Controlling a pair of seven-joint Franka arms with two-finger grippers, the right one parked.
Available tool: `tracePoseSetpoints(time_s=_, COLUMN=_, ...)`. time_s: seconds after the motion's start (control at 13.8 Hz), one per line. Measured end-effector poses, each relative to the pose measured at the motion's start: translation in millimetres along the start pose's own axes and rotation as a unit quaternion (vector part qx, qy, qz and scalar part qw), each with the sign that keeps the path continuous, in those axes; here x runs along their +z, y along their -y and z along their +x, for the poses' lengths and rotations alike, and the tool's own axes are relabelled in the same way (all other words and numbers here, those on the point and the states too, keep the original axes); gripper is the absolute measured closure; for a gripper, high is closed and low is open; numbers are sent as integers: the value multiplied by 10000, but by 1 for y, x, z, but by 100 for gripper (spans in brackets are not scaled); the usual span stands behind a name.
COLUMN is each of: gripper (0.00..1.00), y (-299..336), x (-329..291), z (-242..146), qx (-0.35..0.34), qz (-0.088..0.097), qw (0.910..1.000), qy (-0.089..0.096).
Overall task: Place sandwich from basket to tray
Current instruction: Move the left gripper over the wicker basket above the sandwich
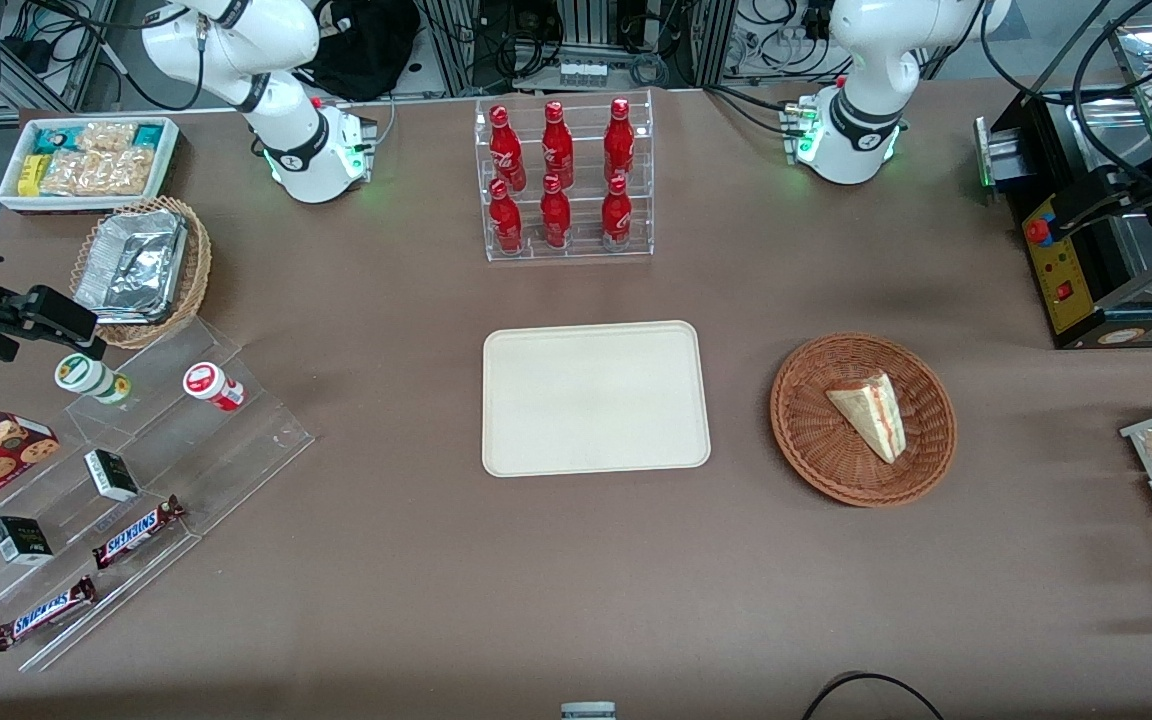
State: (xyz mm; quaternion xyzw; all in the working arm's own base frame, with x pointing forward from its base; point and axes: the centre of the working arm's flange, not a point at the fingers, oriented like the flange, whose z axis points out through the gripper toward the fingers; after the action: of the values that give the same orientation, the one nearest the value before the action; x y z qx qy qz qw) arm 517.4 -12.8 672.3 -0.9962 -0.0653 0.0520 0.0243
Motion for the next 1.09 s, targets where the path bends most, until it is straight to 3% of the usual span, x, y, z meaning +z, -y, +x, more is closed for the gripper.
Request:
tracePoseSetpoints(time_s=0.36, gripper=0, y=-1, x=12, z=3, qx=83, qz=15, qw=9997, qy=208)
tracePoseSetpoints(time_s=0.65, gripper=0, y=-10, x=67, z=33, qx=151, qz=50, qw=9977, qy=662)
tracePoseSetpoints(time_s=0.87, gripper=0, y=-23, x=131, z=64, qx=54, qz=22, qw=9984, qy=565)
tracePoseSetpoints(time_s=1.09, gripper=0, y=-35, x=197, z=78, qx=-506, qz=-33, qw=9985, qy=227)
